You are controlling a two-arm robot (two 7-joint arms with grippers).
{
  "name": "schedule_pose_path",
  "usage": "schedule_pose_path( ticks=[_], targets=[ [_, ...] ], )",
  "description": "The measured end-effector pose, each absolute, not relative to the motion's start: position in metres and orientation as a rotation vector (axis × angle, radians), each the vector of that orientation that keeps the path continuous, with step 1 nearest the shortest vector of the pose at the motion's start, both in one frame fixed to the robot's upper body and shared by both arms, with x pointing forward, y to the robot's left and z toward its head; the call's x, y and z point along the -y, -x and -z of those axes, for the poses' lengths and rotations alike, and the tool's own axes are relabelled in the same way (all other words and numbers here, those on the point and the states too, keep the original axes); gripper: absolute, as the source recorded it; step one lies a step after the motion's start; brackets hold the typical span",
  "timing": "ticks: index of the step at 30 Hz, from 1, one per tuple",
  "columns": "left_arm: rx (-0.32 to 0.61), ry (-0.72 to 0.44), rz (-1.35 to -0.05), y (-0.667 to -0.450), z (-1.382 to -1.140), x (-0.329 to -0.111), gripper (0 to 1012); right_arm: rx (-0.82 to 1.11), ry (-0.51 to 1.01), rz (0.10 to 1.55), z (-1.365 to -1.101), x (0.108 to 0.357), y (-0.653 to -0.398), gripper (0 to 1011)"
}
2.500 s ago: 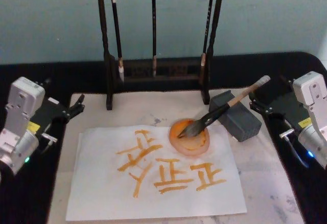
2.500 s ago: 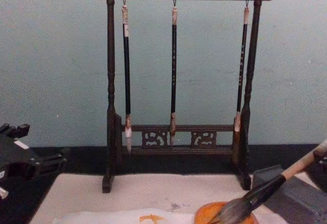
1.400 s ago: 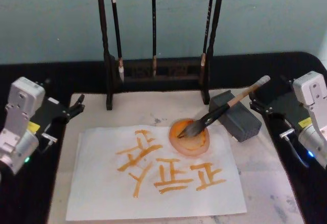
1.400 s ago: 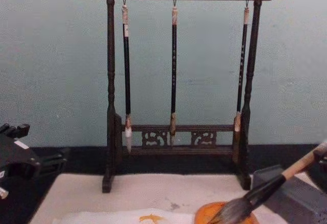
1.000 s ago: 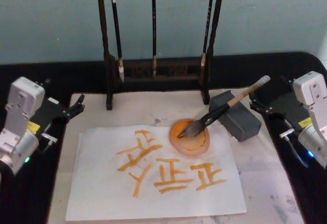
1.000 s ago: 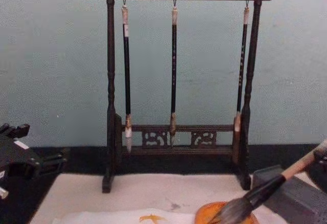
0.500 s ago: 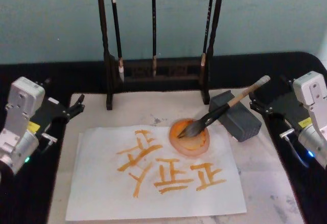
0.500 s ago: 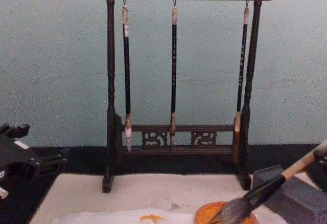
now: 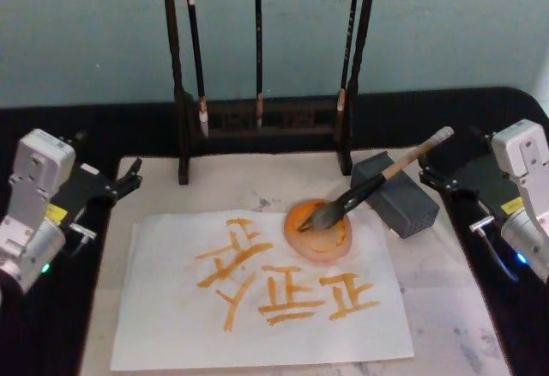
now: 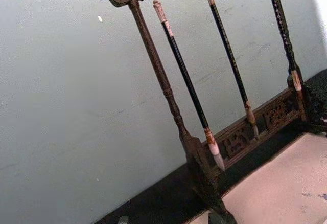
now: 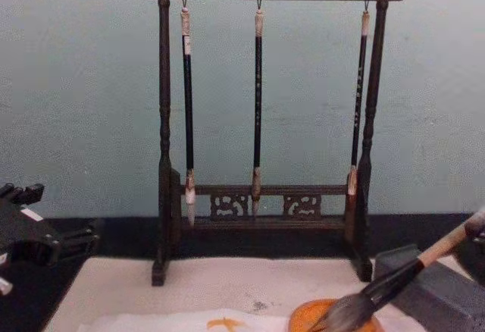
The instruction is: Pick up the brush from the inkstone, write on the paper, then place the brush back to its original position.
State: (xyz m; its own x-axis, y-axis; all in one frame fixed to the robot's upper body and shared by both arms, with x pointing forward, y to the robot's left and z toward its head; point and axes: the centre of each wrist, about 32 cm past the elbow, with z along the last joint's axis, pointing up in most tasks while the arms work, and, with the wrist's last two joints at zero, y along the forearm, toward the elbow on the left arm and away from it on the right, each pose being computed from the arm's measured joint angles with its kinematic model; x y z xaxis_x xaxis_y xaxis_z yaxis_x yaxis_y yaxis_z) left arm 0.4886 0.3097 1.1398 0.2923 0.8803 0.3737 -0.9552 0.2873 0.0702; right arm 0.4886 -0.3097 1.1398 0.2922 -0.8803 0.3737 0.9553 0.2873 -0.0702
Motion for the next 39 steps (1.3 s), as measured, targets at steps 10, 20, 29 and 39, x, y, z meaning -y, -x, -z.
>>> schedule_pose_path(
  ticks=[10, 20, 29, 39],
  targets=[
    [0.285, -0.304, -1.248, -0.489, -1.14, -0.31, 1010, 0.285, 0.305, 1.248, -1.14, 0.31, -0.489, 1000],
    [0.285, -0.304, -1.248, -0.489, -1.14, -0.31, 1010, 0.288, 0.302, 1.238, -1.141, 0.309, -0.488, 1000],
    [0.285, -0.304, -1.248, -0.489, -1.14, -0.31, 1010, 0.169, 0.223, 1.212, -1.155, 0.311, -0.484, 1000],
    [0.285, -0.304, -1.248, -0.489, -1.14, -0.31, 1010, -0.266, 0.02, 1.2, -1.17, 0.317, -0.488, 1000]
  ],
)
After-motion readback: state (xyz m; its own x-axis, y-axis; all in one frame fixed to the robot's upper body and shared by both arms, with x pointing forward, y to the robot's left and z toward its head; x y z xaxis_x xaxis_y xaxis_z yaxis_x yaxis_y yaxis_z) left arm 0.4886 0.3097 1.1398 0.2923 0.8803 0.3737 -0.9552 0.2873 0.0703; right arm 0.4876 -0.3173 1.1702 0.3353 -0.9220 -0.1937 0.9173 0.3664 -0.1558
